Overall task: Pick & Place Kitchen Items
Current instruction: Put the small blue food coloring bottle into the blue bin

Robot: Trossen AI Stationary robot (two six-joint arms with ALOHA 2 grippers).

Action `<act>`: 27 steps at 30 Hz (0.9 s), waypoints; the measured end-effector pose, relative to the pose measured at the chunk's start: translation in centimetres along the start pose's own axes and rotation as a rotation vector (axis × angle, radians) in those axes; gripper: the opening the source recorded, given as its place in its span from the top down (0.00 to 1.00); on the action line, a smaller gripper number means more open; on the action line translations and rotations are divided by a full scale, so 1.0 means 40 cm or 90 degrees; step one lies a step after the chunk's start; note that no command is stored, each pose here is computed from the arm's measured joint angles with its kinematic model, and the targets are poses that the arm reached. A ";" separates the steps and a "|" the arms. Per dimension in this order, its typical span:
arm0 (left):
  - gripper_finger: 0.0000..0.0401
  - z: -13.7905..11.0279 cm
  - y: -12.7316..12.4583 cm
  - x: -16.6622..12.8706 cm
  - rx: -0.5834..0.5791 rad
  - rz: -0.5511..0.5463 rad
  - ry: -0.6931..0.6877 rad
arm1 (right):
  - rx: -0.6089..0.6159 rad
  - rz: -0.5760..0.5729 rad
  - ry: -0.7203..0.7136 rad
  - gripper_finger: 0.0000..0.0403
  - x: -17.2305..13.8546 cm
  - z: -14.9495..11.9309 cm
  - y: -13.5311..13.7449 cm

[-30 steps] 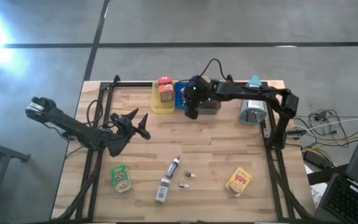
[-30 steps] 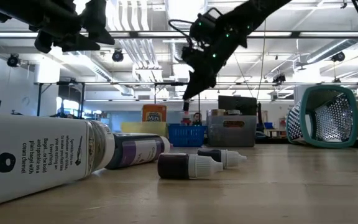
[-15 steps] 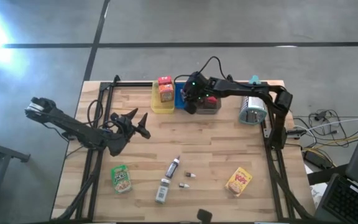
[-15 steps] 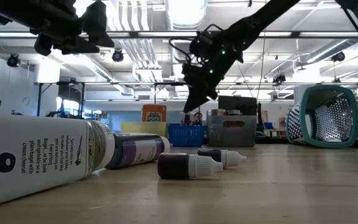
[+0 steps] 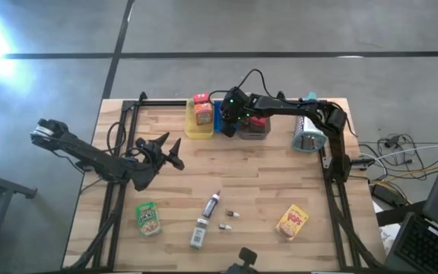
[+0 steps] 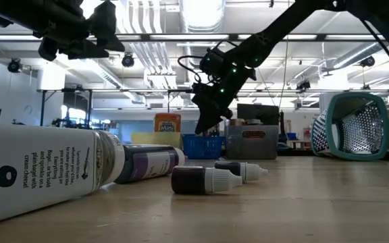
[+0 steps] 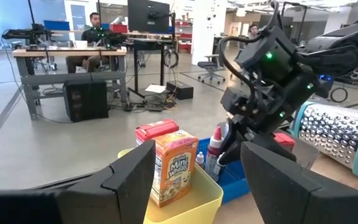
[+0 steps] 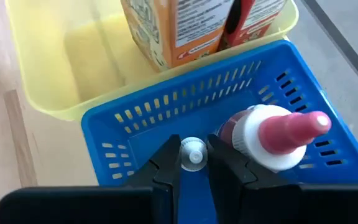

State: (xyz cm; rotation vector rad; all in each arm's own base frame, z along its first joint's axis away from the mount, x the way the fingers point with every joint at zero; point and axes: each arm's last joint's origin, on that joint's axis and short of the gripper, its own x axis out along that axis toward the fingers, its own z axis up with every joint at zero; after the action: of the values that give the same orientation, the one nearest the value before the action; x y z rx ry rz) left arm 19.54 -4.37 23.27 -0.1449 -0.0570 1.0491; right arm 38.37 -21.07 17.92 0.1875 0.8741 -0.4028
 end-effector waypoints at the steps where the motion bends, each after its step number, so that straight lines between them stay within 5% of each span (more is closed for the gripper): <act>1: 0.39 0.000 0.000 0.000 0.000 0.000 0.000 | 0.002 0.000 0.001 0.87 0.000 0.001 -0.001; 27: 0.39 -0.001 0.000 0.000 -0.004 -0.004 0.002 | 0.021 -0.008 0.030 0.87 0.009 -0.010 0.054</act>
State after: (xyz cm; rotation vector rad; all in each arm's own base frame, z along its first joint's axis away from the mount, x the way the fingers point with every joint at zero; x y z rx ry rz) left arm 19.56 -4.37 23.25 -0.1513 -0.0583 1.0420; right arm 39.20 -19.08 17.39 0.2225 0.9151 -0.4257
